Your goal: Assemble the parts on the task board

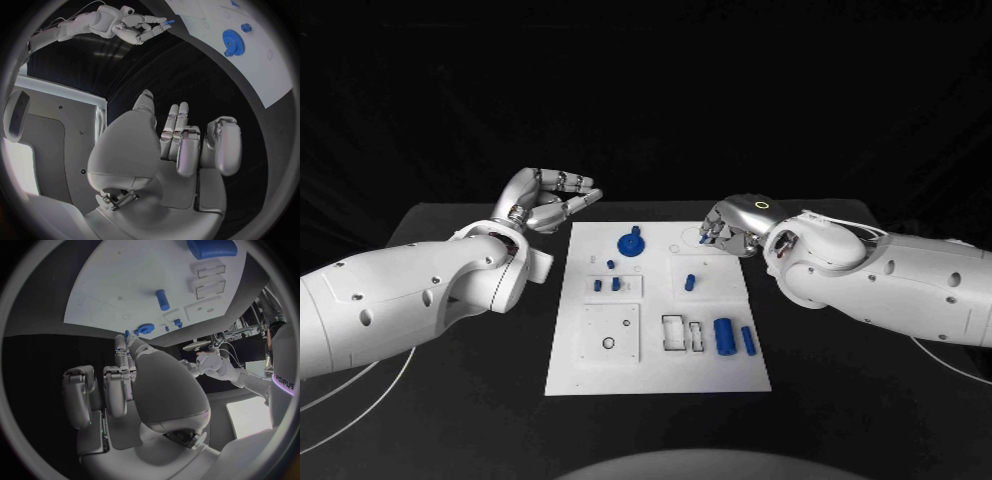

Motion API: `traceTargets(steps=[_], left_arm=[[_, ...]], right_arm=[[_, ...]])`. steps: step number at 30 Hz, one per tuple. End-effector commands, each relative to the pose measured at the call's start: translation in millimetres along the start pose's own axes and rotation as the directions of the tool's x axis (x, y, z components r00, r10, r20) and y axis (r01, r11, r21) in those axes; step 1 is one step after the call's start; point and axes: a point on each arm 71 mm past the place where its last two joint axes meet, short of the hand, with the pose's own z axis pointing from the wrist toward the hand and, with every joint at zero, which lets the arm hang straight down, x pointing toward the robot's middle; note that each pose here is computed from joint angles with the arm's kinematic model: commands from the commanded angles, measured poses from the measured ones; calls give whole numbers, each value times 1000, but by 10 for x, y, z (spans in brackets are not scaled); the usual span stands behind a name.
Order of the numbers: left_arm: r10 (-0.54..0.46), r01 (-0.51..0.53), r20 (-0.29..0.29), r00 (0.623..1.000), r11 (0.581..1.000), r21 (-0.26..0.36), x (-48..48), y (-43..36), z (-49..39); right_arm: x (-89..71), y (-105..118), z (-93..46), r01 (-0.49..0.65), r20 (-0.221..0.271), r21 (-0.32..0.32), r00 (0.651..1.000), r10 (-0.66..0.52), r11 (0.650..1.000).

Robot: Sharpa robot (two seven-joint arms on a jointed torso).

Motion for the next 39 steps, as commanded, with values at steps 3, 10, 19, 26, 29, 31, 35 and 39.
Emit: traceTargets(steps=[3,10,19,26,29,31,35,39], left_arm=[[-4,5,-3,1000,1000,5,12,-8,15],[1,-1,1,1000,1000,3,-1,8,34],[6,-6,1,1000,1000,3,5,25,72],[10,-10,-1,1000,1000,2,21,41,116],[11,-11,-2,1000,1000,1,23,46,129],[12,-12,-2,1000,1000,1,21,50,135],[14,-14,-1,1000,1000,-1,15,58,141],[15,-15,0,1000,1000,-2,6,65,143]], right_arm=[[-98,103,-32,-43,30,-37,999,44,998],[-108,351,-35,-72,4,-111,997,73,991],[-76,822,16,-84,-37,-241,996,77,967],[22,1144,62,-58,-70,-331,997,37,942],[86,1215,70,-44,-86,-348,996,15,937],[136,1248,75,-37,-104,-352,995,0,935],[216,1282,81,-30,-134,-355,991,-19,935],[291,1307,77,-25,-170,-354,985,-38,935]])
